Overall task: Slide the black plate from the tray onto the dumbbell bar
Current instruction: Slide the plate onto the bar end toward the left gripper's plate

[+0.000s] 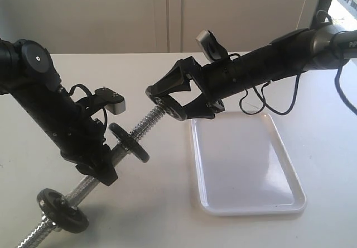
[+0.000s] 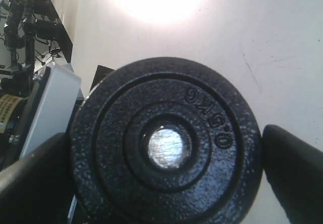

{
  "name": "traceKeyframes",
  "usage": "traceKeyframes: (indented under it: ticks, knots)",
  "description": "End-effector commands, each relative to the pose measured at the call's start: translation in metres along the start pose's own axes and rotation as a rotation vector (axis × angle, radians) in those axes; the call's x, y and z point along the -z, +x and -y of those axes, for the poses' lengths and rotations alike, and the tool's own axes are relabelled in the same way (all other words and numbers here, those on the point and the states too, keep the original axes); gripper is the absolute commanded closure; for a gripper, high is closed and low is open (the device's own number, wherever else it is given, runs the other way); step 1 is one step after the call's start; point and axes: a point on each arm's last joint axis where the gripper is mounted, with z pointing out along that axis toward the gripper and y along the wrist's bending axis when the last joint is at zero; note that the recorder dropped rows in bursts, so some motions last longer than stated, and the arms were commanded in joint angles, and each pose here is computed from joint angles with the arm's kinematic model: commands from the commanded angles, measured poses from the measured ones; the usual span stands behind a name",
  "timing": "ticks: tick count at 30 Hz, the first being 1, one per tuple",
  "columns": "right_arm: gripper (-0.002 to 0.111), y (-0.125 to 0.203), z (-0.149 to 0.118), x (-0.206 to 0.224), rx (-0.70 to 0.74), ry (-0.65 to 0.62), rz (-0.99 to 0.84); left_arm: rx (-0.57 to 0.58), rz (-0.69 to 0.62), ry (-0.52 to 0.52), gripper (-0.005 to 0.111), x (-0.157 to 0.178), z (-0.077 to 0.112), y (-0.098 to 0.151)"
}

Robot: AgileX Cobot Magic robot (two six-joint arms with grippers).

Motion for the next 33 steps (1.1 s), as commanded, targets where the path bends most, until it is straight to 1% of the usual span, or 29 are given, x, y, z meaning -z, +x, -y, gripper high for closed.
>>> traceKeyframes:
  ticks: [1, 7, 13, 27, 33]
  knots:
    - [0.108, -0.002, -0.011, 0.003, 0.010, -0.065, 0.016, 0.032, 0.100, 0.056, 0.107, 0.022, 0.015, -0.011]
    - [0.108, -0.001, -0.014, -0.001, 0.012, -0.073, 0.010, 0.063, 0.111, 0.045, 0.107, 0.022, 0.014, -0.012]
    - [0.108, 0.000, -0.020, -0.008, 0.015, -0.090, 0.002, 0.064, 0.112, 0.044, 0.107, 0.022, 0.014, -0.012]
    - [0.108, 0.000, -0.025, -0.014, 0.009, -0.114, 0.010, 0.085, 0.130, 0.062, 0.107, 0.022, 0.015, -0.014]
    - [0.108, 0.005, -0.033, -0.026, 0.021, -0.128, -0.020, 0.101, 0.148, 0.076, 0.107, 0.022, 0.016, -0.015]
